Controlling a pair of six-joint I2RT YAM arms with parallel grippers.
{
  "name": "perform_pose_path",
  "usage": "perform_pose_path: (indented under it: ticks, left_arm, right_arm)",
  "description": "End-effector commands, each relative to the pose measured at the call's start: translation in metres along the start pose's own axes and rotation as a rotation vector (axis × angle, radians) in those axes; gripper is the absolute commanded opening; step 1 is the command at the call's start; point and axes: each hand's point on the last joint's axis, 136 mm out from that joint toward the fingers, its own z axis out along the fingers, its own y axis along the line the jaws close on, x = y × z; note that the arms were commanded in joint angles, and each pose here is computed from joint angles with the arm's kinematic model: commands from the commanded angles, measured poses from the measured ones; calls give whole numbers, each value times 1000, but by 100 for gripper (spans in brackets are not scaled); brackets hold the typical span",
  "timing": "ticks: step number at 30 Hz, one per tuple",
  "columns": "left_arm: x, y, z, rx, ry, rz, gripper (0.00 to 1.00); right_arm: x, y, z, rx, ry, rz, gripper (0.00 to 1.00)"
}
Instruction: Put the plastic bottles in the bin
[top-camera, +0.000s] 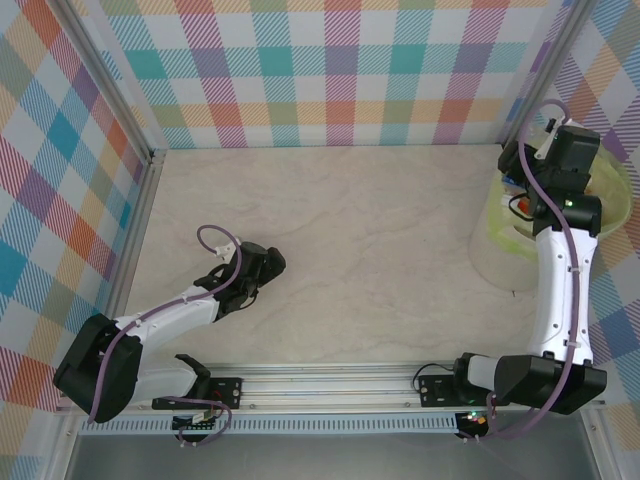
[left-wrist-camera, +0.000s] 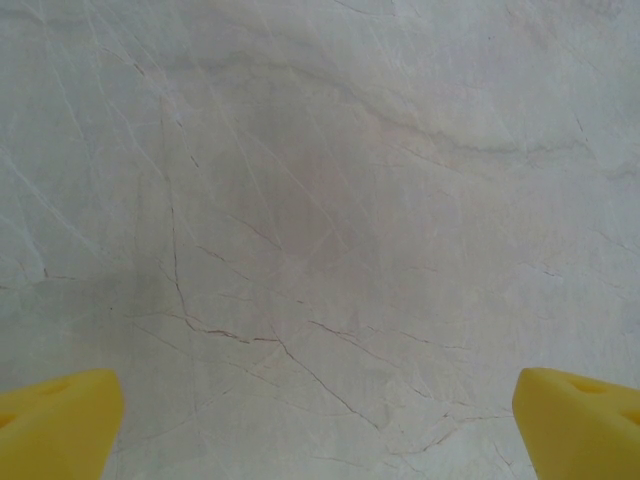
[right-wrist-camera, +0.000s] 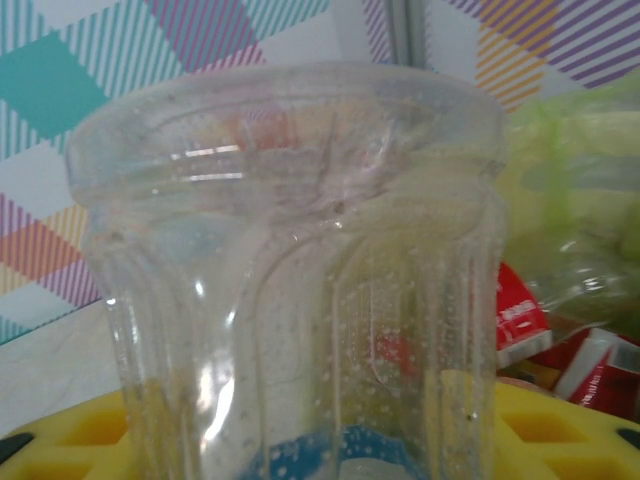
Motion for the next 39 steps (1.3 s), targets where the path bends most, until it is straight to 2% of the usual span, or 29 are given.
perform_pose_path:
  ticks: [1,9,11,15,17,22,27,29,31,33,39]
  left_arm:
    - [-8,-6,0,16,-16,-31,100]
    - [-8,-6,0,14,-16,-28,100]
    - [-7,-6,1,17,-17,-29,100]
    - [-6,-12,5,27,-4,-25,100]
    - [-5,-14,6,28,8,-20,100]
    - [-3,-14,7,22,21,-24,100]
    - [-7,-10,4,10,0,-21,100]
    - [-10,-10,2,12,-11,-21,100]
    - [-11,-11,1,14,-16,-18,100]
    - [-11,-11,0,13,-19,-17,100]
    - [-20,-7,-5,-3,-52,13,100]
  right_arm:
    - [7,-32,-1,132,42,-22,51]
    - [-5,-85,-28,378,-6,-63,50]
    - [-8,-76,-33,329,-22,-64,50]
    - [-13,-26,-29,42,-28,-86,50]
    - [-11,-18,-20,-5,5,-83,50]
    - [-10,-62,14,237,48,-34,51]
    - [-14,-80,36,333,50,-22,53]
    - [-12,-84,44,358,73,0,62]
    - [-8,-93,51,409,100,19,79]
    - [-8,-98,53,438,104,24,91]
    - [-17,-97,41,443,61,2,97]
